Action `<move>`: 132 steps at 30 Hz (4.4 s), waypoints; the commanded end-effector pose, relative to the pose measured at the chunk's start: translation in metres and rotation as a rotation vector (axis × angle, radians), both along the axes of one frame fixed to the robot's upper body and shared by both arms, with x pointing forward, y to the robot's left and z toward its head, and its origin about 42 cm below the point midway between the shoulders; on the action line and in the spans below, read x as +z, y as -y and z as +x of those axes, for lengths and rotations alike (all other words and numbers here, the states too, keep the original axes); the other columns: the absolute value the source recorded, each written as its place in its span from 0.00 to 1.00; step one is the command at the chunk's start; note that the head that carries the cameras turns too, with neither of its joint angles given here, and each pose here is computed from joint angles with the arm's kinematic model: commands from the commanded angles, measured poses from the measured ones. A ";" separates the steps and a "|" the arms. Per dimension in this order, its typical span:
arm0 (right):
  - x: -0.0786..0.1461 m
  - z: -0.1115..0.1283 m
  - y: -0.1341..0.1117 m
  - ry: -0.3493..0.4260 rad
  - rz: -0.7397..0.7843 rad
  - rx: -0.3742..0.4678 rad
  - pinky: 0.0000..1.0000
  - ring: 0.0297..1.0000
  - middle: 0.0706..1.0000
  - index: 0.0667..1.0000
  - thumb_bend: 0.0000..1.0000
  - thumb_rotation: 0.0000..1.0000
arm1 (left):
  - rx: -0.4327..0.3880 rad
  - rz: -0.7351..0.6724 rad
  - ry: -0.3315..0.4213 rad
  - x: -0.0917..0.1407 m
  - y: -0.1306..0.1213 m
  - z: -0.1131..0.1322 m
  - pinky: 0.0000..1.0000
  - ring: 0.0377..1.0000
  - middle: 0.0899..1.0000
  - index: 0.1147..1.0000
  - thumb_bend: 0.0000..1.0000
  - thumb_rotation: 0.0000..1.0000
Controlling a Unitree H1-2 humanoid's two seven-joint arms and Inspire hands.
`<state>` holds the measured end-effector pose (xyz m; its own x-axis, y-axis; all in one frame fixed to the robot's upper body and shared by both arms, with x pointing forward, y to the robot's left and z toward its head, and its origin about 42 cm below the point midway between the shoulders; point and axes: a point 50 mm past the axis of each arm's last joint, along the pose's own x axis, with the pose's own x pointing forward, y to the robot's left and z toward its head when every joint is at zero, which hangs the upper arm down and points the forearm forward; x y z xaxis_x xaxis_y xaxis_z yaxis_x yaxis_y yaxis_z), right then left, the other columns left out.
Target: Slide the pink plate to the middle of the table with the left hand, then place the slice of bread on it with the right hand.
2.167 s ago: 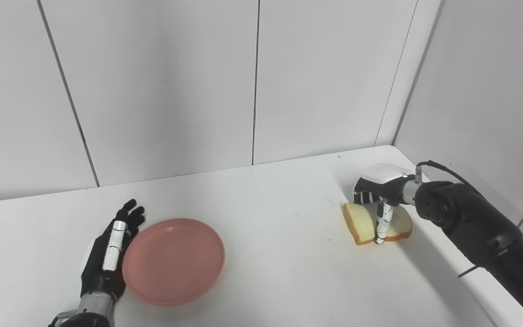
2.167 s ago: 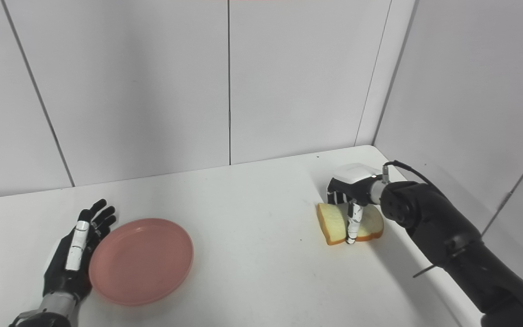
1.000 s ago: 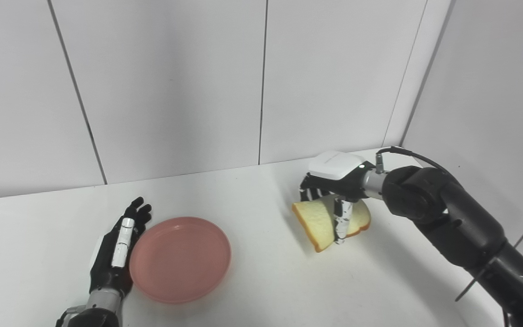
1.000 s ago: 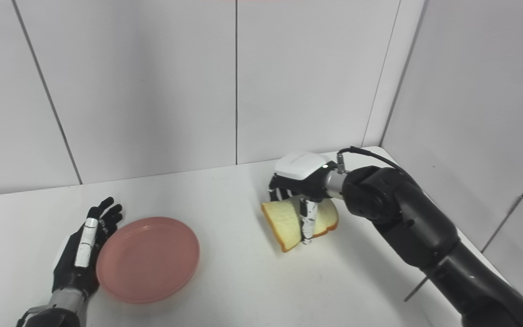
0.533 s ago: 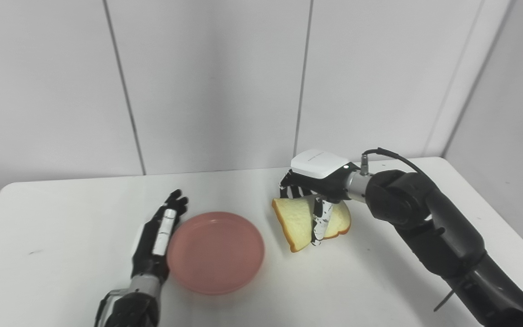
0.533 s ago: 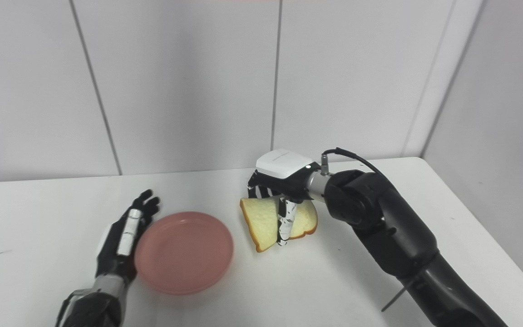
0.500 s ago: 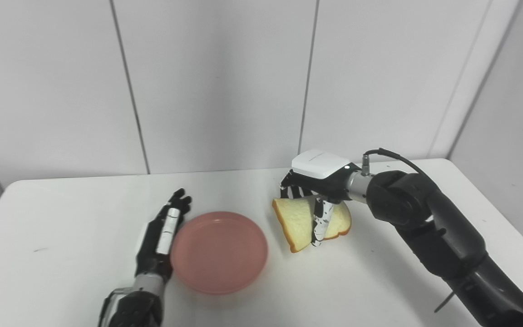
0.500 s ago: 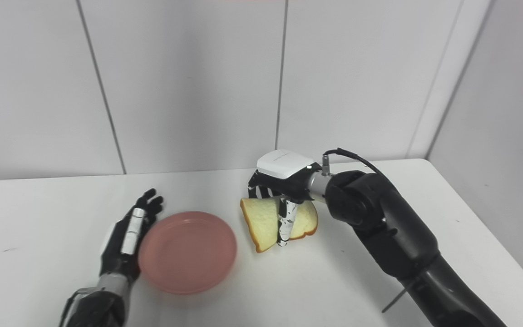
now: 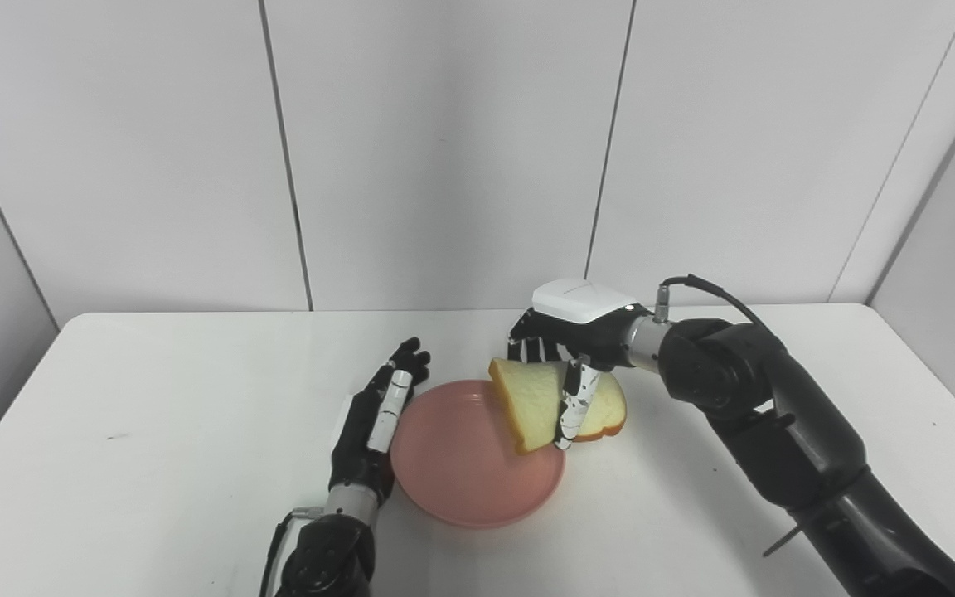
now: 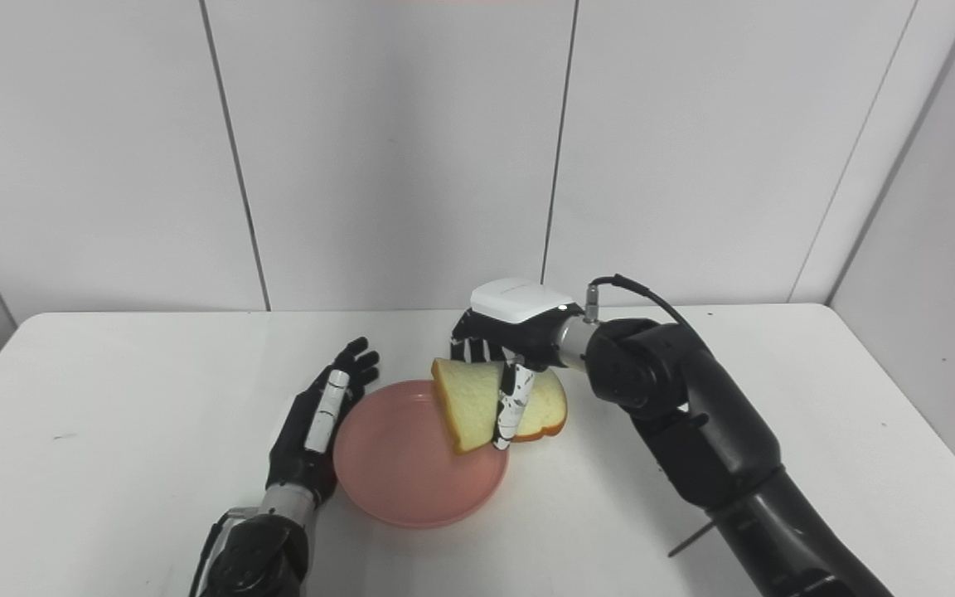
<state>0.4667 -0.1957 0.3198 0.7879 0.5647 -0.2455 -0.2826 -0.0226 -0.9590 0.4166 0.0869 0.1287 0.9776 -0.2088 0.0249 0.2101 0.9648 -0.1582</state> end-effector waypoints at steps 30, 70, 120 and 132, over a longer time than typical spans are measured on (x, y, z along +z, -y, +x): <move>-0.010 0.011 -0.063 0.045 -0.039 0.073 0.38 0.46 0.45 0.45 0.53 0.00 | 0.010 0.018 -0.092 -0.017 -0.002 -0.008 0.98 0.89 0.87 0.82 0.80 0.81; -0.026 0.004 -0.060 -0.024 -0.007 0.070 0.77 0.86 0.86 0.75 1.00 0.39 | 0.006 0.024 -0.091 -0.017 -0.004 -0.006 0.96 0.88 0.84 0.81 0.80 0.81; -0.096 -0.015 -0.007 0.040 1.347 -0.382 0.97 0.99 1.00 0.98 0.81 1.00 | 0.058 0.011 -0.008 0.007 -0.017 0.005 1.00 0.98 0.96 0.90 0.78 0.82; -0.108 -0.018 -0.010 0.051 1.323 -0.420 0.93 0.97 0.97 0.93 0.82 1.00 | 0.100 -0.001 0.045 0.030 -0.019 0.020 1.00 1.00 1.00 0.93 0.79 0.82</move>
<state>0.4424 -0.1921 0.1897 0.9740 0.0621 0.2179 -0.0165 0.9786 -0.2049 0.4256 0.1084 0.1390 0.9928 -0.1161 0.0280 0.1191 0.9810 -0.1529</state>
